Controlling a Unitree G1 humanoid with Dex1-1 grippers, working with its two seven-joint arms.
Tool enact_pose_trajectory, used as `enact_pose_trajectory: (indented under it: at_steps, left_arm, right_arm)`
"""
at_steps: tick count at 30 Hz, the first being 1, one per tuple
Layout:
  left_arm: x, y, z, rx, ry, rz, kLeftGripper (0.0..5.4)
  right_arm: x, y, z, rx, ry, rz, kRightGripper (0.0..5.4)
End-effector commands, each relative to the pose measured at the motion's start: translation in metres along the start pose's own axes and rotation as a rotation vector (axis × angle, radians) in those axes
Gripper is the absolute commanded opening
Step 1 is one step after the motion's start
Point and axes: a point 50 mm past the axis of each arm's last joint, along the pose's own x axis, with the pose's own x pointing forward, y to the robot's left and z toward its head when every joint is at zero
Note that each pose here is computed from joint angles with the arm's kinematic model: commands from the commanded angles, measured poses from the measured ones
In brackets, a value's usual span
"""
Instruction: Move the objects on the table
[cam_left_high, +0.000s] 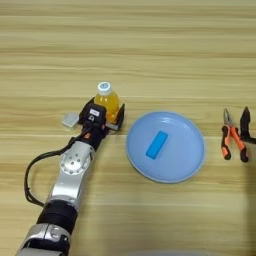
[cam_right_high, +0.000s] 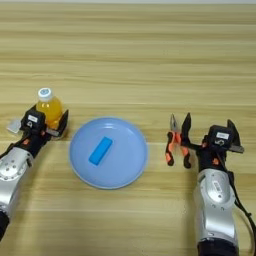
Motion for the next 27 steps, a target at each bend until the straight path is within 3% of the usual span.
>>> enact_pose_trajectory:
  at_steps: [1,6,12,15,17,27]
  left_arm:
    - [0.000,0.002,0.001,-0.010,-0.009,0.019,4.89]
    - [0.001,0.002,0.004,-0.012,-0.026,0.012,5.37]
    - [0.012,-0.003,0.011,-0.027,-0.055,-0.006,5.39]
    - [0.019,-0.008,0.019,-0.091,-0.093,-0.046,5.39]
    - [0.022,-0.010,0.025,-0.105,-0.114,-0.056,5.39]
    - [0.027,-0.006,0.041,-0.077,-0.178,-0.034,5.39]
  right_arm:
    - [0.002,0.000,0.000,-0.004,0.001,0.005,5.40]
    - [0.002,0.001,0.001,-0.003,0.000,0.003,5.40]
    - [0.002,0.001,0.001,-0.002,0.000,0.004,5.40]
    - [0.001,0.001,0.001,-0.003,0.000,0.003,5.40]
    - [0.001,0.001,0.000,-0.002,0.001,0.003,5.40]
    - [0.000,0.002,-0.001,-0.001,0.005,0.008,5.40]
